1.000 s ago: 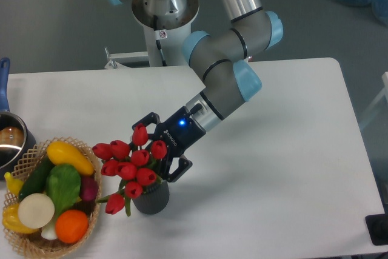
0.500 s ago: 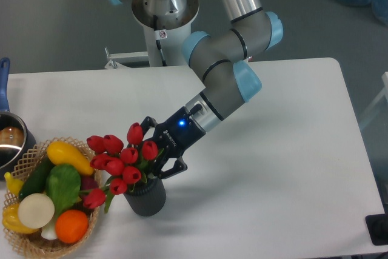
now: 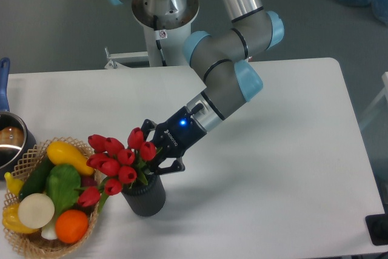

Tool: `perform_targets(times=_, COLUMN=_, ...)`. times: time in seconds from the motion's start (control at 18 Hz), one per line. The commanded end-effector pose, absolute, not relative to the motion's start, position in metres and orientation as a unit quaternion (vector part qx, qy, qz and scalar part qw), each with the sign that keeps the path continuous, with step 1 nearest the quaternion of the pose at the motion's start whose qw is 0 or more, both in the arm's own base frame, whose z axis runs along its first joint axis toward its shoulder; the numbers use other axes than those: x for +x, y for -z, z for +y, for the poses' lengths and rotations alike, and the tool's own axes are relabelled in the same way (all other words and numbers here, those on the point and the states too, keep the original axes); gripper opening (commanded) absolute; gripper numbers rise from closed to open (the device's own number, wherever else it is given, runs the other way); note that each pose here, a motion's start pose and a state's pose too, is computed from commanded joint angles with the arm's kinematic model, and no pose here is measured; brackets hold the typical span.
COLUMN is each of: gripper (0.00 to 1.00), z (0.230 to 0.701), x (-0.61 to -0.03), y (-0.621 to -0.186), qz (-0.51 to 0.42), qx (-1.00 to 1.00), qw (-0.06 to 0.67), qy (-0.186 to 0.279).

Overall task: Pick up the flowers from the vase
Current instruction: 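Close the gripper on the tulip stems, then lift the gripped tulips straight up out of the grey vase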

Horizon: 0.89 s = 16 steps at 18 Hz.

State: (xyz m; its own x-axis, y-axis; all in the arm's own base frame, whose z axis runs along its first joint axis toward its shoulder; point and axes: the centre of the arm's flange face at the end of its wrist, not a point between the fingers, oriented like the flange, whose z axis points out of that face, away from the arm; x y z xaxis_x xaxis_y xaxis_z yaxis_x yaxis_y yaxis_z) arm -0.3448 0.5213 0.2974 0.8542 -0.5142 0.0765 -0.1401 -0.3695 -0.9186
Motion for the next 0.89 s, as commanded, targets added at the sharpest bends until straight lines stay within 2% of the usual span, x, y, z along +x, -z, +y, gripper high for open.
perform_targets(times=0.89, gripper=0.34, z=0.513, x=-0.351, y=-0.317, qz=0.175, qx=-0.791, qw=0.554, qy=0.193)
